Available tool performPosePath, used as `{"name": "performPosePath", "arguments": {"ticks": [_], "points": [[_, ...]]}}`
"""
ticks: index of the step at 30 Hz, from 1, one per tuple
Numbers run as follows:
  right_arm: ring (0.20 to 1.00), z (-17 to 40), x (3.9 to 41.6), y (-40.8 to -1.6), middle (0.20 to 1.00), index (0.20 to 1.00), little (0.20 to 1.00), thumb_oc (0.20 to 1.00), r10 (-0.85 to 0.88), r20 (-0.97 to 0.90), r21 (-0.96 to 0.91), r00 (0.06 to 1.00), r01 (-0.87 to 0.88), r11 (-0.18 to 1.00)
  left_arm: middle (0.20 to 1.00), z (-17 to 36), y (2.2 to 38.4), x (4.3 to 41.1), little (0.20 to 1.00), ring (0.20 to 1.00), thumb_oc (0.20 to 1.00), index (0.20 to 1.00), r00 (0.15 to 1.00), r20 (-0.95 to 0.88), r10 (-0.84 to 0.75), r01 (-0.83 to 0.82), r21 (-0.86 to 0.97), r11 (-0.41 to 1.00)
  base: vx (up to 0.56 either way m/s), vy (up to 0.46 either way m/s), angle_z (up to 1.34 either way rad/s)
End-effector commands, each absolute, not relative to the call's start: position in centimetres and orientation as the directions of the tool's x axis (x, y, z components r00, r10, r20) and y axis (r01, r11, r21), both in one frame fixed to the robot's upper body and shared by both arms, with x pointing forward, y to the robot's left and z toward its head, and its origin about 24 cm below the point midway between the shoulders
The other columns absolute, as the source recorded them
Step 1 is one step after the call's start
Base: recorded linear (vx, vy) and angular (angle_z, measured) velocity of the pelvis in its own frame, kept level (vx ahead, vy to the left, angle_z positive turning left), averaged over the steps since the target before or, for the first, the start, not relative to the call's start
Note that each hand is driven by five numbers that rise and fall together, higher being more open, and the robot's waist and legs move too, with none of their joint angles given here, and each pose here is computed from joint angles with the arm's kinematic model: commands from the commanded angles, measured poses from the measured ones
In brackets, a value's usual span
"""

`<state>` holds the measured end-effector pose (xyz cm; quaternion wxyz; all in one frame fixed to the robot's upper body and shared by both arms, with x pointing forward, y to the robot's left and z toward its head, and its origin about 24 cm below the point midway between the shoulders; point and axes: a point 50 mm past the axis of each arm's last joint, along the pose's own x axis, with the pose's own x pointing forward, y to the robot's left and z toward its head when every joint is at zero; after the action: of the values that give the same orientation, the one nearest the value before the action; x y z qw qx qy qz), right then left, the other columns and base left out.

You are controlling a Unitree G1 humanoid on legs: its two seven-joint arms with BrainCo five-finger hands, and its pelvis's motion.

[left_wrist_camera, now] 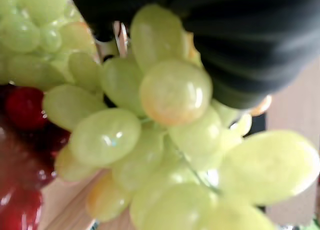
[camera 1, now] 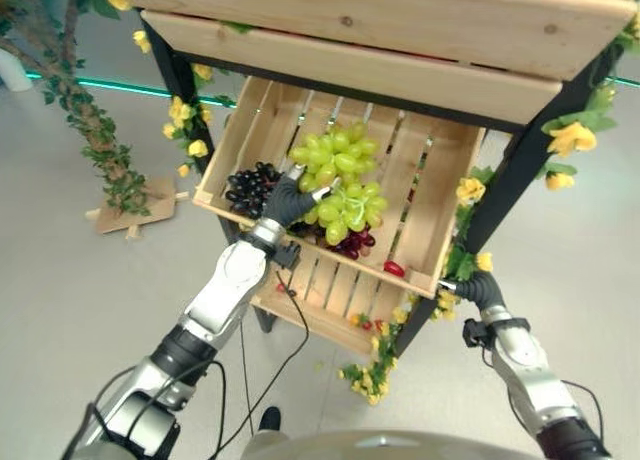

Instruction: Pick up the fruits from the basket on one side to the basket on the other side

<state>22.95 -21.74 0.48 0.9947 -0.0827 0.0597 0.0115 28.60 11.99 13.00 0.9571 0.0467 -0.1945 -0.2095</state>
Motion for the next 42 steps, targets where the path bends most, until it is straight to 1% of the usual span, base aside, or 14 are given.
{"name": "performPosePath", "arguments": {"ticks": [1, 6, 15, 23, 24, 25, 26, 32, 33, 34, 35, 36, 39, 42], "points": [[1.000, 5.5, 26.6, -19.9, 1.000, 1.000, 1.000, 1.000, 0.092, 0.109, -0.179, 0.990, -0.071, 0.981, 0.200, 14.7, 14.5, 29.9, 0.200, 0.200, 0.200, 0.200, 0.846, 0.424, -0.324, 0.239, 0.242, 0.940, 0.05, 0.132, -0.56], [1.000, 5.1, 26.1, -19.4, 1.000, 1.000, 1.000, 1.000, 0.119, 0.089, -0.174, 0.989, -0.102, 0.979, 0.200, 13.7, 17.0, 31.2, 0.200, 0.200, 0.200, 0.200, 0.902, 0.384, -0.198, 0.110, 0.240, 0.965, 0.04, 0.100, -0.56], [1.000, 4.0, 25.7, -18.3, 1.000, 1.000, 1.000, 1.000, 0.170, 0.041, -0.160, 0.985, -0.162, 0.974, 0.200, 14.3, 19.6, 34.0, 0.200, 0.200, 0.200, 0.200, 0.934, 0.353, -0.051, -0.055, 0.284, 0.957, 0.02, 0.064, -0.37], [1.000, 4.6, 26.0, -17.2, 1.000, 1.000, 1.000, 1.000, 0.235, 0.054, -0.188, 0.970, -0.222, 0.957, 0.200, 16.0, 21.3, 37.4, 0.200, 0.200, 0.200, 0.200, 0.956, 0.288, 0.052, -0.193, 0.485, 0.853, -0.01, 0.002, -0.11], [1.000, 4.6, 26.0, -17.2, 1.000, 1.000, 1.000, 1.000, 0.235, 0.054, -0.188, 0.970, -0.221, 0.957, 0.250, 16.0, 21.3, 37.5, 0.250, 0.250, 0.250, 0.250, 0.956, 0.289, 0.052, -0.193, 0.485, 0.853, -0.04, -0.009, -0.06], [1.000, 4.7, 26.0, -17.1, 1.000, 1.000, 1.000, 1.000, 0.240, 0.058, -0.190, 0.969, -0.225, 0.956, 0.504, 16.0, 21.2, 37.5, 0.504, 0.504, 0.504, 0.504, 0.957, 0.285, 0.055, -0.193, 0.484, 0.853, -0.02, -0.011, -0.05], [1.000, 4.7, 26.0, -17.1, 1.000, 1.000, 1.000, 1.000, 0.243, 0.059, -0.191, 0.968, -0.228, 0.955, 1.000, 15.8, 21.3, 37.7, 1.000, 1.000, 1.000, 1.000, 0.961, 0.269, 0.070, -0.199, 0.491, 0.848, -0.03, -0.018, -0.04], [1.000, 4.9, 25.6, -17.6, 1.000, 1.000, 1.000, 1.000, 0.244, 0.062, -0.216, 0.968, -0.226, 0.950, 1.000, 16.0, 21.4, 38.5, 1.000, 1.000, 1.000, 1.000, 0.969, 0.236, 0.070, -0.214, 0.671, 0.710, -0.01, -0.007, -0.01], [1.000, 4.9, 25.5, -17.8, 1.000, 1.000, 1.000, 1.000, 0.242, 0.063, -0.219, 0.968, -0.223, 0.950, 1.000, 16.3, 21.4, 38.7, 1.000, 1.000, 1.000, 1.000, 0.970, 0.237, 0.058, -0.215, 0.720, 0.660, -0.03, -0.029, 0.05], [1.000, 5.0, 25.2, -18.1, 1.000, 1.000, 1.000, 1.000, 0.234, 0.066, -0.225, 0.970, -0.214, 0.951, 1.000, 17.0, 21.4, 38.8, 1.000, 1.000, 1.000, 1.000, 0.967, 0.252, 0.029, -0.226, 0.804, 0.551, -0.02, -0.021, 0.05], [1.000, 5.0, 25.2, -18.1, 1.000, 1.000, 1.000, 1.000, 0.234, 0.066, -0.225, 0.970, -0.214, 0.951, 1.000, 17.0, 21.4, 38.8, 1.000, 1.000, 1.000, 1.000, 0.967, 0.252, 0.029, -0.226, 0.804, 0.550, -0.02, -0.026, 0.07], [1.000, 4.8, 25.1, -18.3, 1.000, 1.000, 1.000, 1.000, 0.228, 0.063, -0.226, 0.972, -0.209, 0.952, 1.000, 17.2, 21.5, 38.9, 1.000, 1.000, 1.000, 1.000, 0.966, 0.256, 0.026, -0.236, 0.843, 0.484, -0.01, -0.012, 0.05], [1.000, 4.7, 24.8, -18.7, 1.000, 1.000, 1.000, 1.000, 0.219, 0.058, -0.230, 0.974, -0.200, 0.952, 1.000, 17.0, 21.4, 38.8, 1.000, 1.000, 1.000, 1.000, 0.968, 0.253, 0.012, -0.235, 0.880, 0.413, -0.01, -0.012, 0.03], [1.000, 4.7, 24.7, -18.7, 1.000, 1.000, 1.000, 1.000, 0.215, 0.060, -0.226, 0.975, -0.197, 0.954, 1.000, 17.0, 21.5, 38.7, 1.000, 1.000, 1.000, 1.000, 0.969, 0.248, 0.012, -0.233, 0.888, 0.396, -0.01, -0.010, 0.06]]}}
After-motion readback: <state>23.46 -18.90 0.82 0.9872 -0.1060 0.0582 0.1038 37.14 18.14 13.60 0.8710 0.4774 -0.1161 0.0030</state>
